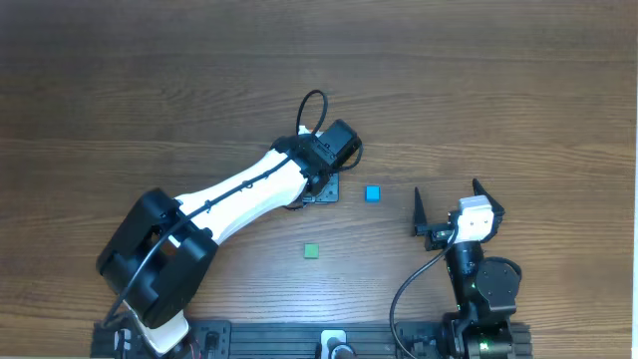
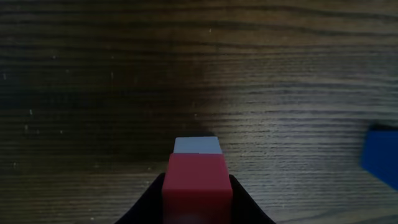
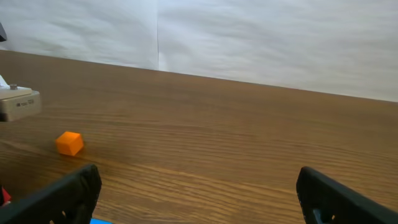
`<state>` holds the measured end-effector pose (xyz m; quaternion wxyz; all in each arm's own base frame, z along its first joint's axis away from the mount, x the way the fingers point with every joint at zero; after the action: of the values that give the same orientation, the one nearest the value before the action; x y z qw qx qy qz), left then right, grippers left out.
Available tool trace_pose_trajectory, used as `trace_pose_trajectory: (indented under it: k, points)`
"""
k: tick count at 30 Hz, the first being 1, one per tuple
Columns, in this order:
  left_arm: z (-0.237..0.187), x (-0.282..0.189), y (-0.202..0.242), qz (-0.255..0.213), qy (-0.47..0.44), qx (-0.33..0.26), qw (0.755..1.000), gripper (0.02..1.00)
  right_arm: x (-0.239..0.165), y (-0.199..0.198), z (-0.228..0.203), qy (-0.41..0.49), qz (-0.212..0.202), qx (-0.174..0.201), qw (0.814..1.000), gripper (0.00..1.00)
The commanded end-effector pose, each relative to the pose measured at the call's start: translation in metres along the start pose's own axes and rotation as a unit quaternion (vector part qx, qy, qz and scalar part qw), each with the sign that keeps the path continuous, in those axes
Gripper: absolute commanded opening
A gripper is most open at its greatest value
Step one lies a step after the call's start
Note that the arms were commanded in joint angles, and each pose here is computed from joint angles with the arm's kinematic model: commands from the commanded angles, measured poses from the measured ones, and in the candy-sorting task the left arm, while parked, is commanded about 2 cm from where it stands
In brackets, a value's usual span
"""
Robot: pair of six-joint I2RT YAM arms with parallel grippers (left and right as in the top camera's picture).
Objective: Stack Cubes
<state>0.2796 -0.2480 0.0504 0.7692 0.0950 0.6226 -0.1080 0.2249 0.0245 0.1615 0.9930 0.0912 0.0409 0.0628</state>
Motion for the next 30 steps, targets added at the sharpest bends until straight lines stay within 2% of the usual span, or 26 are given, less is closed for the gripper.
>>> trace_pose_trajectory:
  k: [1, 11, 27, 30]
  points:
    - [0.0061, 0.0026, -0.0004, 0.006, -0.005, -0.010, 1.000, 0.167, 0.0002, -0.0004, -0.0022, 0.000, 0.001, 0.000, 1.000, 0.993]
    - [0.0073, 0.0026, -0.0010, 0.005, -0.008, -0.010, 1.000, 0.220, 0.0002, -0.0004, -0.0022, 0.000, 0.001, 0.000, 1.000, 0.991]
    - [0.0063, 0.0052, -0.0008, 0.007, -0.005, -0.009, 1.000, 0.229, 0.0002, -0.0005, -0.0021, 0.000, 0.001, 0.000, 1.000, 0.991]
    - [0.0060, 0.0059, -0.0008, 0.007, -0.004, -0.009, 1.000, 0.255, 0.0002, -0.0004, -0.0022, 0.000, 0.001, 0.000, 1.000, 0.993]
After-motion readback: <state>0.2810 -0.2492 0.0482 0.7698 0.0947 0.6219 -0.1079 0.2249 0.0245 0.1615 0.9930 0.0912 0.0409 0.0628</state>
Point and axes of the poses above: each gripper's point midway between its finger pads, its own x axis out along the fingers, its own y axis along the line the jaws close on, z = x × y, the point moved 2 cm from there along -x, back along the fingers, and after that the axes turned 15 degrees about x, right-handed, at the moved point
